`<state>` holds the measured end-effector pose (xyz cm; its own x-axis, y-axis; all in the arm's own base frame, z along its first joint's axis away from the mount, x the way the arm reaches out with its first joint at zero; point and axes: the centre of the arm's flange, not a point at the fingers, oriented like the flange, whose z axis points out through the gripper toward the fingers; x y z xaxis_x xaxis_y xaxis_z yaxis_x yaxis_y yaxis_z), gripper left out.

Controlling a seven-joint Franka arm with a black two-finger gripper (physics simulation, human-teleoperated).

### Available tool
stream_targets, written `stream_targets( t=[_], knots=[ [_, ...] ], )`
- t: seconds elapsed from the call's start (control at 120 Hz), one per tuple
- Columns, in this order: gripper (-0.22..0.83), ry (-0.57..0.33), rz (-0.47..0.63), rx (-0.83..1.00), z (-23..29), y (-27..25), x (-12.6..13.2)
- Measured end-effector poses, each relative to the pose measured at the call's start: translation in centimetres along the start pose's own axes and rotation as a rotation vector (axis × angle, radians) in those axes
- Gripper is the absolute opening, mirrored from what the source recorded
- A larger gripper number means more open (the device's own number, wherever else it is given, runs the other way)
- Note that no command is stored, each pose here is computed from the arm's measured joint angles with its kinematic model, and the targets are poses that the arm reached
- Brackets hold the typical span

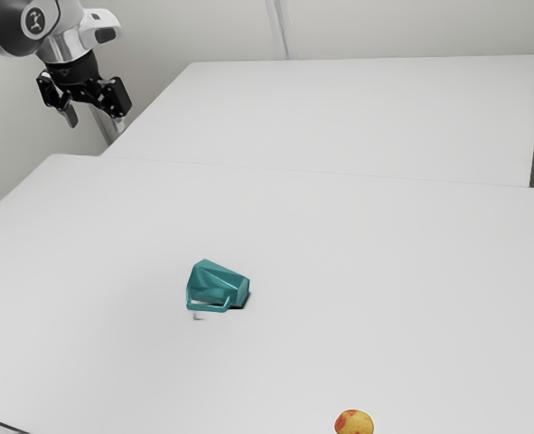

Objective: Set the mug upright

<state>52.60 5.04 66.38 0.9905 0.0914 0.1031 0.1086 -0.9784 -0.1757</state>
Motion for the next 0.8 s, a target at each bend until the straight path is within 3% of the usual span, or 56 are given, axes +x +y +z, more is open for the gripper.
stream_targets(
  t=[0.208, 0.375, 0.525, 0.8],
  knots=[
    [0.62, -0.001, 0.011, -0.021, 0.5, 0.3, 0.2],
    [0.62, -0.054, 0.023, -0.056, 3.9, 1.3, 0.7],
    [0.62, -0.156, -0.006, -0.216, 9.0, 2.6, 0.0],
    [0.62, -0.356, -0.184, -0.487, 19.7, 1.3, -1.3]
  ],
)
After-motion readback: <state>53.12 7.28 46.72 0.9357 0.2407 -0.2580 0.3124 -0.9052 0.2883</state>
